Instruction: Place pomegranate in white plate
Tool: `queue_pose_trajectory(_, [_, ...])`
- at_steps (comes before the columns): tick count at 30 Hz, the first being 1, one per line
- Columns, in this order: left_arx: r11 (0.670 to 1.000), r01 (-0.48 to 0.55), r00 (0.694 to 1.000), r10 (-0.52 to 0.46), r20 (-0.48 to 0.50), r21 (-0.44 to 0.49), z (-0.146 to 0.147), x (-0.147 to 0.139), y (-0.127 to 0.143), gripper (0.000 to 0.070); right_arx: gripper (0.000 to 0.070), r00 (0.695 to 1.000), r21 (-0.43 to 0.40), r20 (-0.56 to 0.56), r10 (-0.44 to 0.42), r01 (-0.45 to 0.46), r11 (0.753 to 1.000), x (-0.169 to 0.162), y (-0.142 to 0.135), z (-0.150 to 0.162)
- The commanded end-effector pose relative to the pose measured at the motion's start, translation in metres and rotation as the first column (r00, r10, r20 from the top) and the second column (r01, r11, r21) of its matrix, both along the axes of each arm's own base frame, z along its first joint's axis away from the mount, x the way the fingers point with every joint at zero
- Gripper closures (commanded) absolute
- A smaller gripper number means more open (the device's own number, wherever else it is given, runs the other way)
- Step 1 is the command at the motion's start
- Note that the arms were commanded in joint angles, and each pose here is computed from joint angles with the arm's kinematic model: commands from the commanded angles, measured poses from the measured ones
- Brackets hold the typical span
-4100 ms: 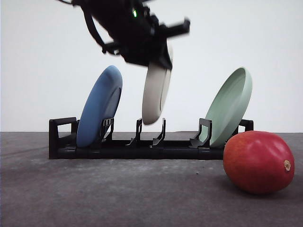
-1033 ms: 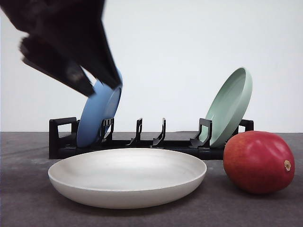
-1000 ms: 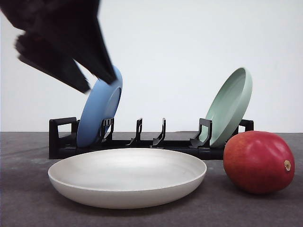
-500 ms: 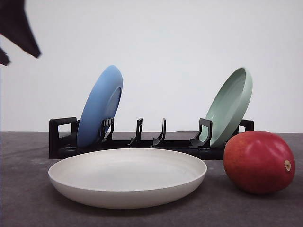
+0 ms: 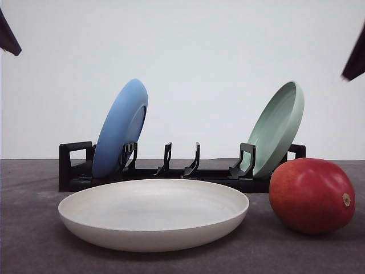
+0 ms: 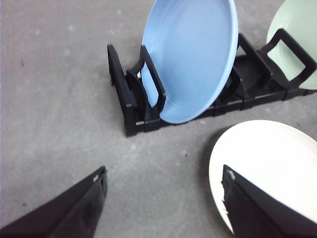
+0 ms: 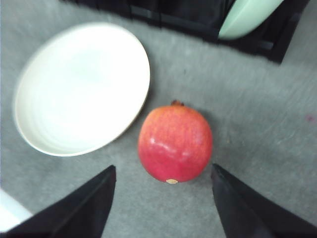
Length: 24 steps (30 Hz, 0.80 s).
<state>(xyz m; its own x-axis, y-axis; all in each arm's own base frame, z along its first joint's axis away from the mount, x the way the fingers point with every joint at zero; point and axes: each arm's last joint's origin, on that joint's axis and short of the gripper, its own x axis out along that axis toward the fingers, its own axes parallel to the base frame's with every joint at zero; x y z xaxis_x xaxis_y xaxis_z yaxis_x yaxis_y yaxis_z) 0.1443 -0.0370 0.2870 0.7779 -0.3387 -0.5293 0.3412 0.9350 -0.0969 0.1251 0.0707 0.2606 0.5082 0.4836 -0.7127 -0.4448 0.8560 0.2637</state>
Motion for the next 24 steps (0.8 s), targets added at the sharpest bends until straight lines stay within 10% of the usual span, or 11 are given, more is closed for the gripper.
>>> queue_pose_trajectory(1, [1.000,0.004,1.000,-0.004,0.000,-0.006,0.001,0.001,-0.001,0.0260,0.0309,0.999,-0.014,-0.031,-0.009,0.008,1.000,0.008,0.008,0.001])
queue_pose_trajectory(7, [1.000,0.006,1.000,-0.006,0.000,-0.003,0.000,0.001,-0.001,0.0265,0.0065,0.994,-0.107,-0.105,0.003,-0.014,0.994,0.032,0.030,-0.011])
queue_pose_trajectory(24, [1.000,0.006,1.000,-0.006,0.000,-0.002,0.000,0.001,-0.001,0.0265,0.0070,0.965,-0.199,-0.260,-0.001,-0.052,0.979,0.073,0.060,-0.066])
